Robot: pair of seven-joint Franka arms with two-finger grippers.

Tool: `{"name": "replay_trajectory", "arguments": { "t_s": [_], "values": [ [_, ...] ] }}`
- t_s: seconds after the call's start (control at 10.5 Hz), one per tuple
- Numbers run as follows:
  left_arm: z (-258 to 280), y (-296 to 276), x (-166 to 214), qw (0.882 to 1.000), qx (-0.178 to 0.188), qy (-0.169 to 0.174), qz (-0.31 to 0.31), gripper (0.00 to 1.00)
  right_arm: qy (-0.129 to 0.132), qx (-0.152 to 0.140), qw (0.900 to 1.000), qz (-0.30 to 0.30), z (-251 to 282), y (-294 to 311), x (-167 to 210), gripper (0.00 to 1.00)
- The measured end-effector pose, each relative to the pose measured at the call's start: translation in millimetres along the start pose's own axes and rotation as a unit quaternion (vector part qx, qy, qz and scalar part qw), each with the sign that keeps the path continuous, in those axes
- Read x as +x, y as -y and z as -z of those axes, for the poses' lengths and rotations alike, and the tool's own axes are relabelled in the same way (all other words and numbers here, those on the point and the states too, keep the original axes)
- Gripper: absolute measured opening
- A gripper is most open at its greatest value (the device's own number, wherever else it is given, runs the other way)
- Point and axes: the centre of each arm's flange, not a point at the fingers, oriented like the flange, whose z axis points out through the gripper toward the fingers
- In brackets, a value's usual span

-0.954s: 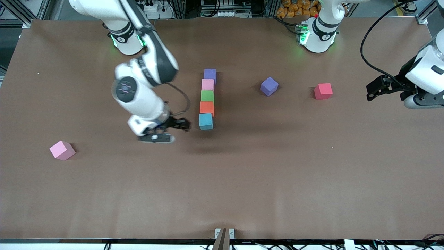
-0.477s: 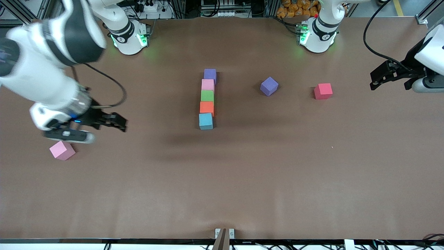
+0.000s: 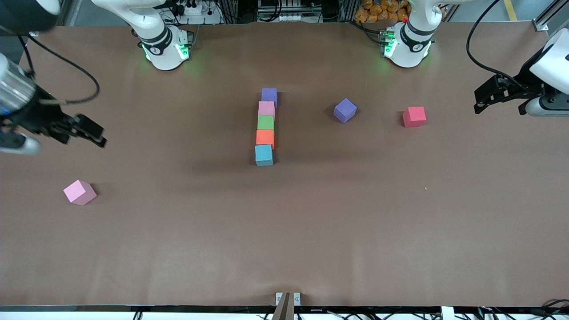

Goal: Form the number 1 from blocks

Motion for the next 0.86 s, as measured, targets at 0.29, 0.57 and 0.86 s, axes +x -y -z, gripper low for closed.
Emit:
{"name": "replay_trajectory", "arguments": {
  "t_s": [0.29, 0.57, 0.86],
  "values": [
    [-0.1, -0.6, 0.0, 1.0, 0.0, 0.0, -0.003, 1.0, 0.001, -0.005, 1.0, -0.022, 4.3, -30.3, 3.2, 1.0],
    [-0.1, -1.6, -0.1, 1.0, -0.001, 0.0, -0.004, 1.0, 0.003, -0.006, 1.0, -0.022, 1.7, -30.1, 4.2, 1.0],
    [-0.1, -1.8, -0.2, 1.0, -0.001, 0.0, -0.005, 1.0, 0.002, -0.006, 1.0, -0.022, 1.9, -30.9, 4.4, 1.0]
  ]
}}
